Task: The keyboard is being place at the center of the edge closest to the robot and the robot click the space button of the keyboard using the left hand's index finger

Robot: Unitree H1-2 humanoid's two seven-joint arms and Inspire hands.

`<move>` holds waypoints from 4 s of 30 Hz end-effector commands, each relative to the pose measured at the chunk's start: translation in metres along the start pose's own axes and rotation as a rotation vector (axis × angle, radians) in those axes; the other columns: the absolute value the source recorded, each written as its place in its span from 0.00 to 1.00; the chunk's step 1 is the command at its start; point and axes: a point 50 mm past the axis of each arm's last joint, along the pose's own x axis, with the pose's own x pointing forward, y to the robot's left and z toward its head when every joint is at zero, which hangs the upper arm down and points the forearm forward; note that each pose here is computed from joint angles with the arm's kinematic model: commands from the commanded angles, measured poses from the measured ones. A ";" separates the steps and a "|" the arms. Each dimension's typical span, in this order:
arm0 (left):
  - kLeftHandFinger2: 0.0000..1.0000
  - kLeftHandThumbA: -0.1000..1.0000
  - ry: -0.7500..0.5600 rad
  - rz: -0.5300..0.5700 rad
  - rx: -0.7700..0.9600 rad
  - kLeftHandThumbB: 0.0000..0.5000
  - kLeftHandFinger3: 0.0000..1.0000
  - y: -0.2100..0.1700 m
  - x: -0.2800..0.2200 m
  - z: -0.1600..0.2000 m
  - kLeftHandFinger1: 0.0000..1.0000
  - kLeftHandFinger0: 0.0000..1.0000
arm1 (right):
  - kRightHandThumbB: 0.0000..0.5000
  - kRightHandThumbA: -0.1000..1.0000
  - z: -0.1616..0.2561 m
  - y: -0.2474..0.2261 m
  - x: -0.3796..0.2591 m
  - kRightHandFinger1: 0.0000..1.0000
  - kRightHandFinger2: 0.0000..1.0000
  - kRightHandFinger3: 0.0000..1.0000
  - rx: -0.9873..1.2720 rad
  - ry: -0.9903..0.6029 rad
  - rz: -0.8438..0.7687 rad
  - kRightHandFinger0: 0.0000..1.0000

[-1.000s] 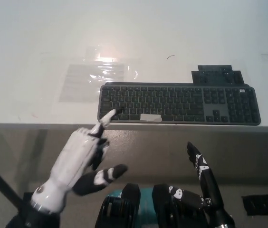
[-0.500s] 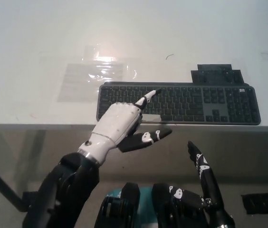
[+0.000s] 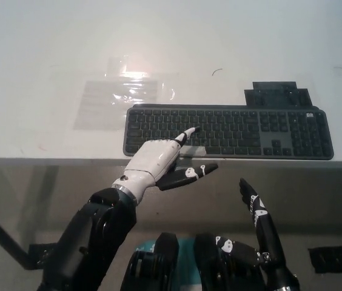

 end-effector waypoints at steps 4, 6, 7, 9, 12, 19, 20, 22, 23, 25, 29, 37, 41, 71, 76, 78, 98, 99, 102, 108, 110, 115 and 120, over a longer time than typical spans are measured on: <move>0.05 1.00 0.011 0.029 -0.004 0.63 1.00 -0.010 -0.007 0.004 0.03 0.00 | 0.71 1.00 0.017 0.000 0.011 1.00 1.00 1.00 0.014 -0.108 -0.021 1.00; 0.03 1.00 0.018 0.029 -0.010 0.63 1.00 -0.017 -0.012 0.002 0.02 0.00 | 0.73 1.00 0.016 0.000 0.010 1.00 1.00 1.00 0.015 -0.105 -0.021 1.00; 0.04 1.00 0.023 0.022 -0.012 0.63 1.00 -0.021 -0.014 0.000 0.02 0.00 | 0.73 1.00 0.016 0.000 0.010 1.00 1.00 1.00 0.014 -0.105 -0.019 1.00; 0.07 1.00 0.038 0.005 -0.019 0.63 1.00 -0.026 -0.017 -0.003 0.05 0.00 | 0.72 1.00 0.017 0.000 0.011 1.00 1.00 1.00 0.002 -0.109 -0.016 1.00; 0.07 1.00 0.058 -0.010 -0.015 0.64 1.00 -0.035 -0.019 -0.010 0.06 0.00 | 0.72 1.00 0.017 0.001 0.013 1.00 1.00 1.00 0.007 -0.110 -0.015 1.00; 0.04 1.00 0.194 -0.074 -0.022 0.64 1.00 -0.062 -0.018 -0.056 0.03 0.03 | 0.73 1.00 0.017 0.002 0.014 1.00 1.00 1.00 0.007 -0.110 -0.007 1.00; 0.02 1.00 0.223 -0.070 -0.036 0.61 1.00 -0.060 -0.016 -0.067 0.01 0.00 | 0.73 1.00 0.017 0.001 0.013 1.00 1.00 1.00 0.000 -0.112 -0.005 1.00; 0.00 1.00 0.221 -0.041 -0.045 0.59 1.00 -0.050 -0.010 -0.073 0.00 0.00 | 0.73 1.00 0.019 -0.001 0.016 1.00 1.00 1.00 -0.004 -0.119 -0.014 1.00; 0.00 1.00 0.216 -0.026 -0.044 0.59 1.00 -0.043 -0.007 -0.073 0.00 0.00 | 0.73 1.00 0.019 -0.001 0.018 1.00 1.00 1.00 -0.003 -0.119 -0.014 1.00; 0.02 1.00 0.202 -0.005 -0.028 0.58 1.00 -0.035 -0.003 -0.072 0.03 0.00 | 0.75 1.00 0.019 0.001 0.021 1.00 1.00 1.00 0.007 -0.118 -0.013 1.00; 0.04 1.00 0.179 -0.005 -0.029 0.61 1.00 -0.037 -0.002 -0.065 0.06 0.01 | 0.75 1.00 0.018 0.002 0.020 1.00 1.00 1.00 0.017 -0.111 -0.010 1.00; 0.01 1.00 0.192 -0.055 -0.044 0.65 1.00 -0.054 -0.008 -0.067 0.03 0.00 | 0.75 1.00 0.018 0.002 0.019 1.00 1.00 1.00 0.005 -0.115 -0.002 1.00; 0.00 1.00 0.197 -0.076 -0.038 0.64 1.00 -0.063 -0.012 -0.071 0.00 0.00 | 0.76 1.00 0.018 0.001 0.020 1.00 1.00 1.00 0.008 -0.115 -0.005 1.00; 0.08 1.00 -0.621 0.552 -0.283 0.91 1.00 0.134 -0.193 0.118 0.00 0.00 | 0.73 1.00 0.015 0.002 0.014 1.00 1.00 1.00 0.009 -0.103 -0.006 1.00; 0.15 1.00 -0.588 0.534 -0.350 0.84 1.00 0.121 -0.209 0.098 0.00 0.00 | 0.76 1.00 0.015 0.003 0.013 1.00 1.00 1.00 0.016 -0.100 -0.001 1.00; 0.15 1.00 -0.568 0.488 -0.378 0.71 1.00 0.111 -0.208 0.086 0.00 0.00 | 0.77 1.00 0.015 0.003 0.014 1.00 1.00 1.00 0.018 -0.100 -0.001 1.00; 1.00 1.00 -0.063 0.274 -0.680 0.77 1.00 -0.038 -0.174 -0.031 1.00 1.00 | 0.76 1.00 0.011 0.005 0.009 1.00 1.00 1.00 0.006 -0.085 0.012 1.00; 1.00 1.00 -0.055 0.275 -0.689 0.77 1.00 -0.041 -0.173 -0.034 1.00 1.00 | 0.75 1.00 0.010 0.005 0.009 1.00 1.00 1.00 0.007 -0.084 0.012 1.00; 1.00 1.00 -0.013 0.286 -0.716 0.76 1.00 -0.052 -0.173 -0.046 1.00 1.00 | 0.76 1.00 0.011 0.006 0.009 1.00 1.00 1.00 0.011 -0.084 0.014 1.00; 1.00 1.00 0.049 0.266 -0.752 0.75 1.00 -0.062 -0.176 -0.059 1.00 1.00 | 0.78 1.00 0.011 0.006 0.007 1.00 1.00 1.00 0.004 -0.086 0.019 1.00; 1.00 1.00 0.061 0.262 -0.749 0.74 1.00 -0.063 -0.177 -0.060 1.00 1.00 | 0.78 1.00 0.011 0.007 0.007 1.00 1.00 1.00 0.003 -0.086 0.024 1.00; 1.00 1.00 0.074 0.255 -0.755 0.68 1.00 -0.063 -0.177 -0.059 1.00 1.00 | 0.77 1.00 0.012 0.006 0.007 1.00 1.00 1.00 -0.004 -0.093 0.026 1.00; 1.00 1.00 0.092 0.242 -0.741 0.68 1.00 -0.061 -0.179 -0.058 1.00 1.00 | 0.78 1.00 0.012 0.007 0.007 1.00 1.00 1.00 0.000 -0.092 0.027 1.00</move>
